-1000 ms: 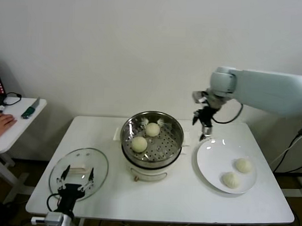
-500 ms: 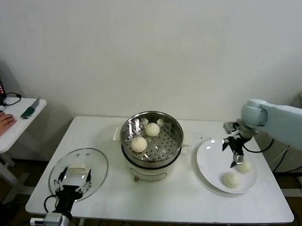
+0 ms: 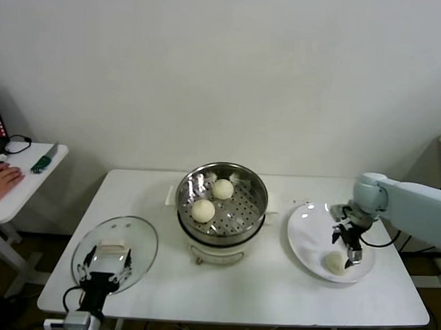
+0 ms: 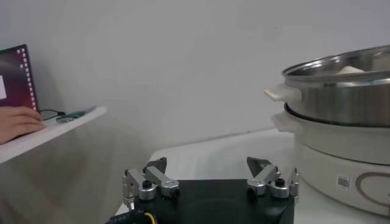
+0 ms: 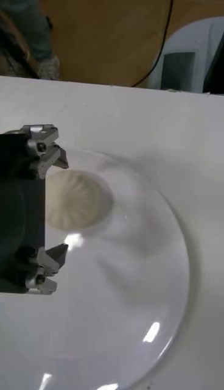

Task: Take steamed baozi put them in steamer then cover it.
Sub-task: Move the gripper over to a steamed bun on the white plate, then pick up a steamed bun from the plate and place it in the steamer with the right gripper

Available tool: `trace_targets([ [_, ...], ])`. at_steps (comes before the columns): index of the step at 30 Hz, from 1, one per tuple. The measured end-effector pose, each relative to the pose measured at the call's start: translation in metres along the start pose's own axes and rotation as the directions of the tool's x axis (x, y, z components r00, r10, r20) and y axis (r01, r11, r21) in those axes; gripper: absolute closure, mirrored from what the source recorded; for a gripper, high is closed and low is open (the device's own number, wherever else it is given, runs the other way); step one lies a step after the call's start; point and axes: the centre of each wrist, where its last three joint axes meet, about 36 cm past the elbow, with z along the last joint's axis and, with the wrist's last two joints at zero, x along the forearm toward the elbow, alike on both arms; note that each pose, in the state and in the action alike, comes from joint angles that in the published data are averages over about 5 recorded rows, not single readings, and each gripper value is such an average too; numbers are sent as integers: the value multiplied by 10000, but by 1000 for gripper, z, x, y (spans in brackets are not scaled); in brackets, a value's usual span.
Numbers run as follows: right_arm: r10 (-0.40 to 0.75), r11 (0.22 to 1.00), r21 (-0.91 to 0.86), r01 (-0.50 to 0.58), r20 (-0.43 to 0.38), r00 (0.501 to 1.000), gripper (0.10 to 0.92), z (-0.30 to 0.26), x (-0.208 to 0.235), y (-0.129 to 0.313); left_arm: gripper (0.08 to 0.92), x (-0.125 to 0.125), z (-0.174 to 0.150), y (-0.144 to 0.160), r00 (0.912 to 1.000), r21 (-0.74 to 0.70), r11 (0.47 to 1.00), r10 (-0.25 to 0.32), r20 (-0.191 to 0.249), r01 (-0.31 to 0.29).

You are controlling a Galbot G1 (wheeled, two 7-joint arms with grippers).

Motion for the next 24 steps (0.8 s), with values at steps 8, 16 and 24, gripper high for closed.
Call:
trace_targets([
  [8,-220,9998,36,220,-140,9997,214,-1,-12,-2,177,0,2,0,10000,-11,10000,-15,-47,15],
  [16,-396,9991,169,401,-248,9989,274,-4,-22,-5,177,0,4,0,9999,-35,10000,-27,-107,26],
  [24,-433,9983,366,443,-277,9987,324,-8,-26,-9,177,0,5,0,9999,-38,10000,-34,-111,34],
])
